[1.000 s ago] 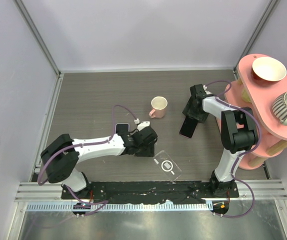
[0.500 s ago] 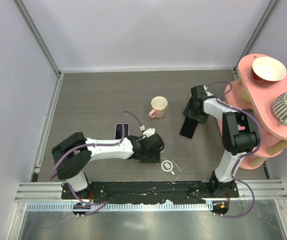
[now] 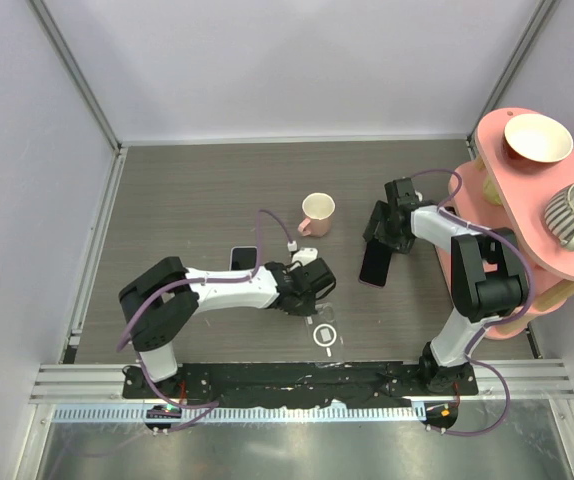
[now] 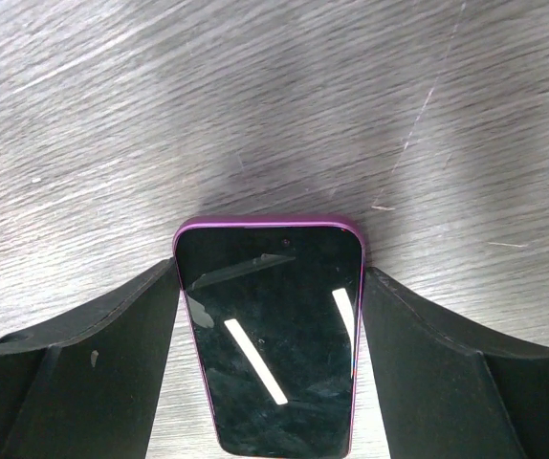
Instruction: Put the phone into the phone case
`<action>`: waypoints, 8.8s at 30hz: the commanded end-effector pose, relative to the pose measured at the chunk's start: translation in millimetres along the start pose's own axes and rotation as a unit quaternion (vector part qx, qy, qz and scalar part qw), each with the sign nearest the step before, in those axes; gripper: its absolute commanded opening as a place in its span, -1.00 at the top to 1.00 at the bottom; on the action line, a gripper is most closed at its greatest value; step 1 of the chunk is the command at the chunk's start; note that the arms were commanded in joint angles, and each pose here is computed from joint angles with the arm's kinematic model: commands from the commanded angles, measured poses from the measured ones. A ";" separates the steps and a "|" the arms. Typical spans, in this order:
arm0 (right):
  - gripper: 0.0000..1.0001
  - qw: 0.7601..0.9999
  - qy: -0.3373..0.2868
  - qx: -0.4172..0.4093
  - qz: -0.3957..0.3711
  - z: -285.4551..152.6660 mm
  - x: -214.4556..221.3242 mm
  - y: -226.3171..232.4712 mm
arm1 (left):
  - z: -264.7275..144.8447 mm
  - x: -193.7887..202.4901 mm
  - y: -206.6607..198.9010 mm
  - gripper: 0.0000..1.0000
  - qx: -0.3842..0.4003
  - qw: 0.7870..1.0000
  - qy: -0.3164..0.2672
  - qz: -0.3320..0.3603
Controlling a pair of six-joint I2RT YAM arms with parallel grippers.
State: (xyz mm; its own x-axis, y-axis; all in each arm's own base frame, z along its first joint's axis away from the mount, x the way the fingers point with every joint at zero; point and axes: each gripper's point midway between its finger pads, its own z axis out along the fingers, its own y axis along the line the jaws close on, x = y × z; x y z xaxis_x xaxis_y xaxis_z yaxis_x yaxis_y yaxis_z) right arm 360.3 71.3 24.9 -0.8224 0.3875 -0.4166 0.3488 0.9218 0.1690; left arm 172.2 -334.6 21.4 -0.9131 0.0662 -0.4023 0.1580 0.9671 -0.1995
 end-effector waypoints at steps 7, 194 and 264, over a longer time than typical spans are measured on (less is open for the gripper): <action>0.11 0.996 -0.041 -0.071 -0.026 -34.7 -11.5 25.6 | 0.4 -48.7 25.9 1.00 -0.012 1.000 -0.012 -0.001; -0.59 0.911 0.093 -0.398 -0.052 -92.4 192.9 101.5 | -16.9 -50.4 19.4 0.55 0.107 0.990 -0.045 -0.079; 0.14 0.931 0.116 -0.337 -0.074 -68.5 240.5 52.7 | -17.9 0.0 42.9 0.33 0.101 0.984 0.000 -0.146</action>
State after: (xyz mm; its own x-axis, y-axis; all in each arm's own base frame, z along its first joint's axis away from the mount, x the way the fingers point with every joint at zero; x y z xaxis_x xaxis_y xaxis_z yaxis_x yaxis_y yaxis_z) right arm 161.7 226.6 26.7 -0.9255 0.1842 -0.3310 -0.1375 0.6510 0.7465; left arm 173.8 -297.0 26.8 -0.9404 -0.1870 -0.2842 -0.0278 0.8748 -0.4838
